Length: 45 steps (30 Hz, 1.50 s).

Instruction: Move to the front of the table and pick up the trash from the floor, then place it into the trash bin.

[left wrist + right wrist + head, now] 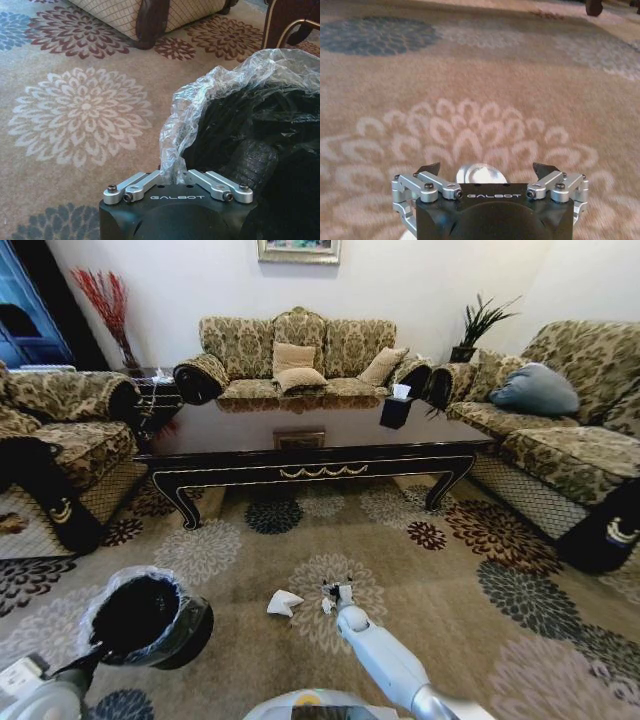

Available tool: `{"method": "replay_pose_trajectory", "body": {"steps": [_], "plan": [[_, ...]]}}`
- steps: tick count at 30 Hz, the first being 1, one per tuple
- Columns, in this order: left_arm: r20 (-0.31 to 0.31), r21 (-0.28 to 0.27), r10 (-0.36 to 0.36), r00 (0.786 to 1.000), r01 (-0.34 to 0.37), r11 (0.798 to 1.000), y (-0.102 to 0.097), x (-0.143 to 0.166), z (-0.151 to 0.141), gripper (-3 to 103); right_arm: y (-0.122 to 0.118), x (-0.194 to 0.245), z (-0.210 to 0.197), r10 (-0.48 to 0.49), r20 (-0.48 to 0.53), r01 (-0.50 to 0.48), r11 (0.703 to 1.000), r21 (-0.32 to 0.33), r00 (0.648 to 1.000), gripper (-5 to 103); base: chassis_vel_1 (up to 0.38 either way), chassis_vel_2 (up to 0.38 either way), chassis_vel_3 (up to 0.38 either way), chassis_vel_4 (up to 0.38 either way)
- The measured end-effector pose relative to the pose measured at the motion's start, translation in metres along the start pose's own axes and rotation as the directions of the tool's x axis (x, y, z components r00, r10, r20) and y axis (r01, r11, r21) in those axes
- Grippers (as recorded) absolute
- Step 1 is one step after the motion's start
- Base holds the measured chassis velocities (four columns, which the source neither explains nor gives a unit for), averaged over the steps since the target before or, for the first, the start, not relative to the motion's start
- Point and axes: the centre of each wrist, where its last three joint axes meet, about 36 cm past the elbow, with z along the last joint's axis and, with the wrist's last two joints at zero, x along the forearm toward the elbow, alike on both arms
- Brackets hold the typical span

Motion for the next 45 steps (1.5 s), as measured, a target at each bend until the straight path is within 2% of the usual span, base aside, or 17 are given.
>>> {"method": "replay_pose_trajectory", "body": {"steps": [12,13,15,17,18,20,21,23,26,32,36,39,40,41,42,44,45], "plan": [[-0.002,-0.008,0.011,1.0,-0.011,1.0,-0.007,0.001,0.004,2,-0.007,-0.002,0.017,-0.012,-0.024,0.012,1.0,-0.012,1.0,102,0.0,0.0,0.0,0.0],[0.0,-0.008,0.012,1.0,-0.012,1.0,-0.008,0.002,0.003,2,-0.006,-0.002,0.017,-0.02,-0.024,0.02,1.0,-0.01,1.0,93,0.0,0.0,0.0,0.0],[0.001,-0.009,0.013,1.0,-0.013,1.0,-0.008,0.002,0.003,2,-0.005,-0.002,0.017,-0.022,-0.026,0.022,1.0,-0.008,0.999,93,0.0,0.0,0.0,0.0],[0.003,-0.01,0.01,1.0,-0.01,1.0,-0.007,0.002,0.002,2,-0.004,-0.001,0.019,-0.026,-0.034,0.025,1.0,-0.002,0.999,83,0.0,0.0,0.0,0.0],[0.003,-0.01,0.01,1.0,-0.01,1.0,-0.007,0.002,0.002,2,-0.004,-0.001,0.019,-0.026,-0.034,0.025,1.0,-0.002,0.999,83,0.0,0.0,0.0,0.0],[0.006,-0.011,0.008,1.0,-0.008,1.0,-0.006,0.003,0.002,2,-0.002,-0.001,0.019,-0.027,-0.04,0.027,1.0,0.003,0.999,73,0.0,0.0,0.0,0.0],[0.006,-0.011,0.007,1.0,-0.007,1.0,-0.006,0.003,0.001,2,-0.002,-0.001,0.02,-0.028,-0.043,0.028,1.0,0.007,0.999,73,0.0,0.0,0.0,0.0],[0.007,-0.011,0.006,1.0,-0.006,1.0,-0.005,0.004,0.001,2,-0.001,-0.001,0.021,-0.028,-0.045,0.029,0.999,0.015,0.999,66,0.0,0.0,0.0,0.0],[0.006,-0.01,0.006,1.0,-0.006,1.0,-0.005,0.004,0.001,2,-0.001,0.0,0.022,-0.029,-0.046,0.03,0.999,0.025,0.999,61,0.0,0.0,0.0,0.0],[0.001,-0.011,0.011,1.0,-0.011,1.0,-0.008,0.005,0.004,2,-0.001,0.004,0.022,-0.035,-0.031,0.036,0.999,0.033,0.999,61,0.0,0.0,0.0,0.0],[0.0,-0.011,0.015,1.0,-0.015,1.0,-0.009,0.005,0.004,2,0.0,0.008,0.016,-0.058,0.02,0.057,0.997,0.047,0.998,61,0.0,0.0,0.0,0.0],[-0.001,-0.013,0.019,1.0,-0.019,1.0,-0.011,0.006,0.005,2,-0.001,0.013,0.002,-0.121,0.154,0.111,0.991,0.075,0.981,61,0.0,0.0,0.0,0.0],[-0.001,-0.013,0.019,1.0,-0.019,1.0,-0.011,0.006,0.005,2,-0.001,0.013,0.002,-0.121,0.154,0.111,0.991,0.075,0.981,61,0.0,0.0,0.0,0.0],[-0.002,-0.013,0.02,1.0,-0.02,1.0,-0.011,0.006,0.006,2,-0.001,0.014,0.0,-0.14,0.19,0.125,0.988,0.088,0.972,61,0.0,0.0,0.0,0.0],[-0.004,-0.015,0.022,1.0,-0.022,1.0,-0.012,0.006,0.007,2,-0.001,0.015,-0.007,-0.19,0.279,0.161,0.979,0.123,0.941,61,0.0,0.0,0.0,0.0],[-0.007,-0.02,0.025,1.0,-0.025,0.999,-0.015,0.006,0.009,2,0.001,0.022,-0.025,-0.264,0.379,0.226,0.964,0.142,0.887,61,0.0,0.0,0.0,0.0],[-0.007,-0.02,0.025,1.0,-0.025,0.999,-0.015,0.006,0.009,2,0.001,0.022,-0.025,-0.264,0.379,0.226,0.964,0.142,0.887,61,0.0,0.0,0.0,0.0]]}}
